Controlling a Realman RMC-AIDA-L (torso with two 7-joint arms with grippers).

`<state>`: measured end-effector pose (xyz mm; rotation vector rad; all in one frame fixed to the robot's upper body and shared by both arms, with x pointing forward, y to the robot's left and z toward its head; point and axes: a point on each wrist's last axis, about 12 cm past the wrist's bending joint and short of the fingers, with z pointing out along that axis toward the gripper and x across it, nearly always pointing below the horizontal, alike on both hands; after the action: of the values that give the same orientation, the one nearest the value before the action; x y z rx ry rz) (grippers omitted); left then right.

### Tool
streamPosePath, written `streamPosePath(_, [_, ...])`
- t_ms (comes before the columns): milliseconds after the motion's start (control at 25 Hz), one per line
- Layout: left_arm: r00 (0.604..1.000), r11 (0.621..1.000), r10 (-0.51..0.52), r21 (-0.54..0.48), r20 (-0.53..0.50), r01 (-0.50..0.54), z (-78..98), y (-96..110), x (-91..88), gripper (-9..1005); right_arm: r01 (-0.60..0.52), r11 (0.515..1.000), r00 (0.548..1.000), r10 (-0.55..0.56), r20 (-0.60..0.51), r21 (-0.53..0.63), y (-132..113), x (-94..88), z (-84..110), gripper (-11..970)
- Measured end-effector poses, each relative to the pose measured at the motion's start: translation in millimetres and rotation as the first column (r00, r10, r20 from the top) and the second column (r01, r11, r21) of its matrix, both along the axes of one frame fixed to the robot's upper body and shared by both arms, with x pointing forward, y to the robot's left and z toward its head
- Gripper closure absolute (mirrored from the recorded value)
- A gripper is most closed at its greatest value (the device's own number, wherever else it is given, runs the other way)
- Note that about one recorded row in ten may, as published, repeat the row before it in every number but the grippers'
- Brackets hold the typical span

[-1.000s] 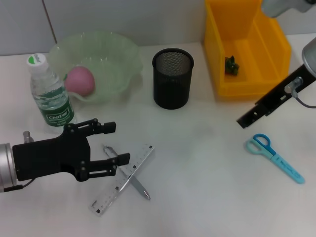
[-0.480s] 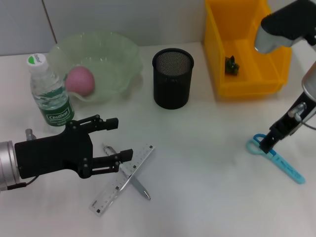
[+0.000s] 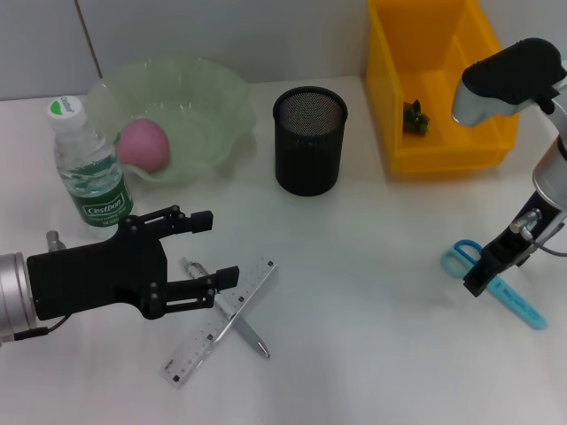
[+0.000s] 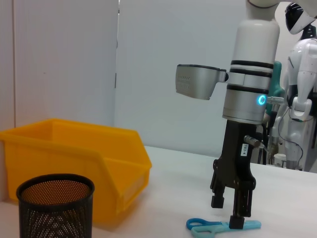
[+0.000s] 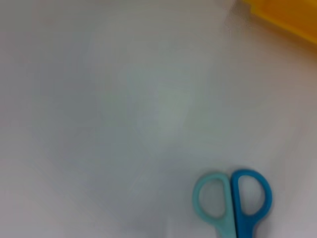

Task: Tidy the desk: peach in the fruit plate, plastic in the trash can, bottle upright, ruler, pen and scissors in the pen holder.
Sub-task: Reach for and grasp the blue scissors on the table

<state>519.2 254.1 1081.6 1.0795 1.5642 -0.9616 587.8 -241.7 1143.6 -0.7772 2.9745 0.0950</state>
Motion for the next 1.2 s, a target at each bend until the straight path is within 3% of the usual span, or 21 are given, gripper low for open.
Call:
streamPosePath(400, [1.000, 1.000, 0.002, 0.000, -0.002, -0.002, -0.7, 1, -0.9, 186, -0.007, 1.000, 1.000, 0.007, 0.004, -0.007, 1, 1.9, -9.2, 150])
streamPosePath(920, [1.000, 1.000, 0.002, -0.001, -0.004, -0.002, -1.0, 1, -1.7, 186, -0.005, 1.000, 1.000, 0.005, 0.010, -0.007, 0, 2.7, -13.2, 573])
streamPosePath(1200, [1.000, 1.000, 0.003, -0.006, -0.008, -0.003, -0.6, 2, -2.0, 186, -0.008, 1.000, 1.000, 0.008, 0.012, -0.007, 0, 3.0, -14.7, 569])
